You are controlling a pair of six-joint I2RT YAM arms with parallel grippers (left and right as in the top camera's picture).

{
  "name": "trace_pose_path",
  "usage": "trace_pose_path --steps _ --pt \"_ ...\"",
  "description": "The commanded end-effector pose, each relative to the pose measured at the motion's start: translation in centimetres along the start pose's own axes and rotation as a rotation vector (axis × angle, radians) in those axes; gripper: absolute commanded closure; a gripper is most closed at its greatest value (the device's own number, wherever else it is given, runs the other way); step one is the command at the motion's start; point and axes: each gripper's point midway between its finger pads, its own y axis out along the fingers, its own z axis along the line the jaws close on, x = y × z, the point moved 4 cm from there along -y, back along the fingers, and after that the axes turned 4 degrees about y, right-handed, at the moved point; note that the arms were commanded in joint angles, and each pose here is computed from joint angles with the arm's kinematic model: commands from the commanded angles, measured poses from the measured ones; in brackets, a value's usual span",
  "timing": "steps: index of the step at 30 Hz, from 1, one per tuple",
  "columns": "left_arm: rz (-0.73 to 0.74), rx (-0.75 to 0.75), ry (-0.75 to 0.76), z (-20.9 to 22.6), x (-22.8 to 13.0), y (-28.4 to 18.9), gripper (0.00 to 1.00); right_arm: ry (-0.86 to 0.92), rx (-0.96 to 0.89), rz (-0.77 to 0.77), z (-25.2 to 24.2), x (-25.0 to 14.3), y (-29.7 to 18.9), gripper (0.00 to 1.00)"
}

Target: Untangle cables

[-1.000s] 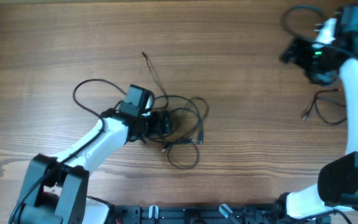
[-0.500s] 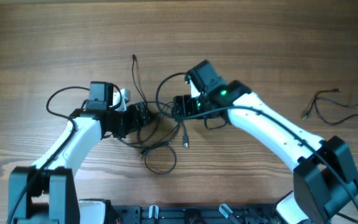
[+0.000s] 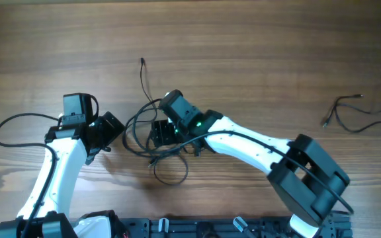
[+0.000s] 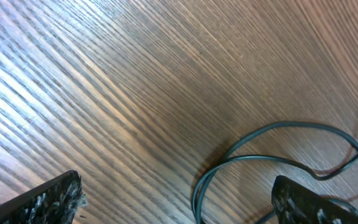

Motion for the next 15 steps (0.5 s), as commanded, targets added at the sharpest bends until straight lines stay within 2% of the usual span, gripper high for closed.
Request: trace_pose_path --steps 1,3,5,6,7,8,13,15 --pt "-0.003 0.032 -0.031 0.6 0.0 0.3 0.0 0.069 -0.049 0.037 -1.6 -0.9 2.6 0.25" --pt "-0.004 0.032 -0.031 0.6 0.0 0.3 0.0 0.109 -0.055 0.044 -2.2 -1.1 3.9 0.25" --pt "-0.003 0.032 -0.031 0.6 0.0 0.3 0.0 0.127 -0.048 0.038 -2.3 -1.0 4.7 0.34" --pt "-0.003 0.032 -0.031 0.6 0.0 0.3 0.0 0.152 -0.038 0.031 -2.2 -0.9 4.9 0.52" --pt "-0.003 0.032 -0.031 0.6 0.0 0.3 0.0 0.165 -0.028 0.021 -2.0 -0.7 4.9 0.79" --pt "-0.004 0.032 -0.031 0.6 0.0 0.3 0.0 0.167 -0.018 0.014 -1.8 -0.5 5.0 0.96" --pt "0.006 0.038 -0.03 0.7 -0.2 0.3 0.0 0.204 -0.011 0.004 -1.6 -0.1 4.7 0.96" --pt "0.011 0.042 -0.03 0.8 -0.3 0.3 0.0 0.115 0.064 0.039 -0.2 1.1 2.4 0.96"
